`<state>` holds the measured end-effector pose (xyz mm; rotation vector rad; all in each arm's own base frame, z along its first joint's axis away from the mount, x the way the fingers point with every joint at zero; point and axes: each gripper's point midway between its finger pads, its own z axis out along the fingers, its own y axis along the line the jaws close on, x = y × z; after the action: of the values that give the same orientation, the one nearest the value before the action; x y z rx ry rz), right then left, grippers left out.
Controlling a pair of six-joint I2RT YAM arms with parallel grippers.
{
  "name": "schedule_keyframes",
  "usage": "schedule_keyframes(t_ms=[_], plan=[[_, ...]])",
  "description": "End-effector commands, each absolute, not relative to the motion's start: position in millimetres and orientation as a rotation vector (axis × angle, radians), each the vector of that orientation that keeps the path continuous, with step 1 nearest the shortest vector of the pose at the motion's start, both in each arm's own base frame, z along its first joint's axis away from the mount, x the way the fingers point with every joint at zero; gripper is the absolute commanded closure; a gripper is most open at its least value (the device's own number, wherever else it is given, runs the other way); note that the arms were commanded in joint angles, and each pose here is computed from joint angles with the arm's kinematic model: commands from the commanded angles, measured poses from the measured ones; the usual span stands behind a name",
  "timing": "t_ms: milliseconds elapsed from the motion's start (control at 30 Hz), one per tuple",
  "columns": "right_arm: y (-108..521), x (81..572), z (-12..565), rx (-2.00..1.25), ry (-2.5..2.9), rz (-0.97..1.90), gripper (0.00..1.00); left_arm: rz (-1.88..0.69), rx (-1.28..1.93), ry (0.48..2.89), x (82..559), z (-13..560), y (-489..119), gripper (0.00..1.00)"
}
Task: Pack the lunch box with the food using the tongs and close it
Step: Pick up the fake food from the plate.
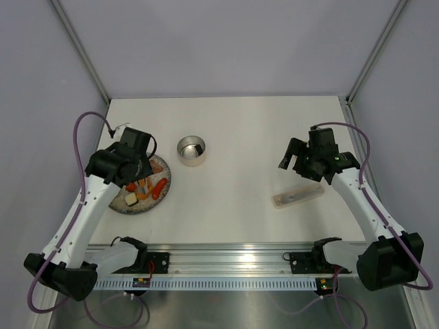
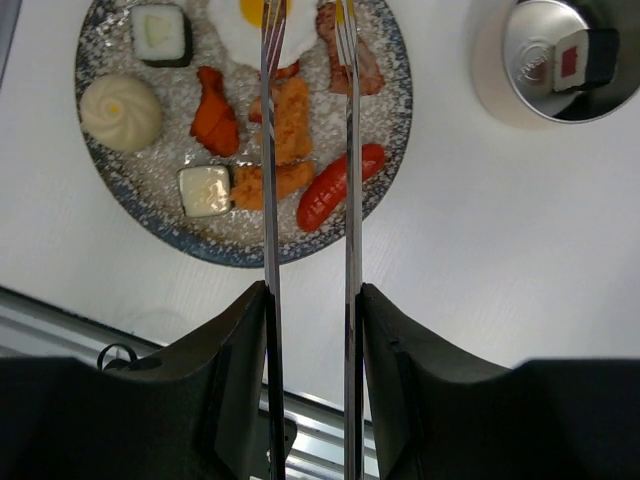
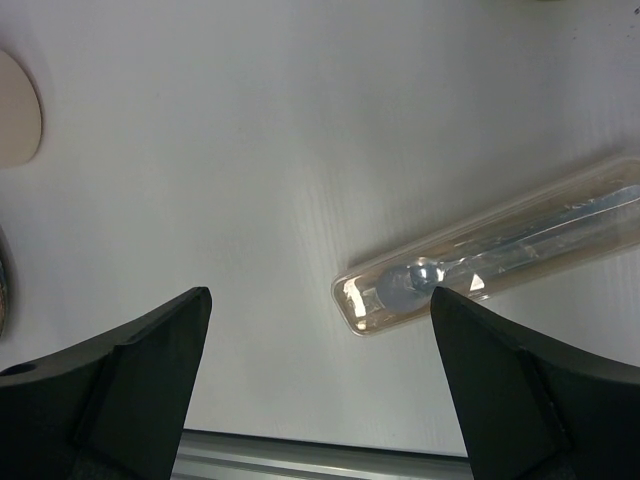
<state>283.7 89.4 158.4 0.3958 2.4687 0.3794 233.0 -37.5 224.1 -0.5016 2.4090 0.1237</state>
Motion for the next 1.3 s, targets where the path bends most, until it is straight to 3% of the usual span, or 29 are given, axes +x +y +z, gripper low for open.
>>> schedule_keyframes(t_ms=[0, 167, 500, 867, 1267], plan=[[96, 294, 167, 0.342, 2.445, 0.424, 0.0, 0.223, -0.643, 2.39, 208, 227, -14, 0.58], [104, 293, 162, 0.313, 2.474, 0.474, 0.01, 0.347, -0.766, 2.42, 180, 216, 5, 0.58], [119, 291, 152, 0.288, 2.516, 0.574, 0.0, 0.453, -0.959, 2.429, 166, 202, 24, 0.57], [120, 289, 150, 0.284, 2.531, 0.579, 0.01, 0.529, -1.052, 2.491, 164, 174, 45, 0.57], [121, 300, 147, 0.293, 2.552, 0.561, 0.01, 0.45, -1.051, 2.525, 181, 163, 46, 0.56]])
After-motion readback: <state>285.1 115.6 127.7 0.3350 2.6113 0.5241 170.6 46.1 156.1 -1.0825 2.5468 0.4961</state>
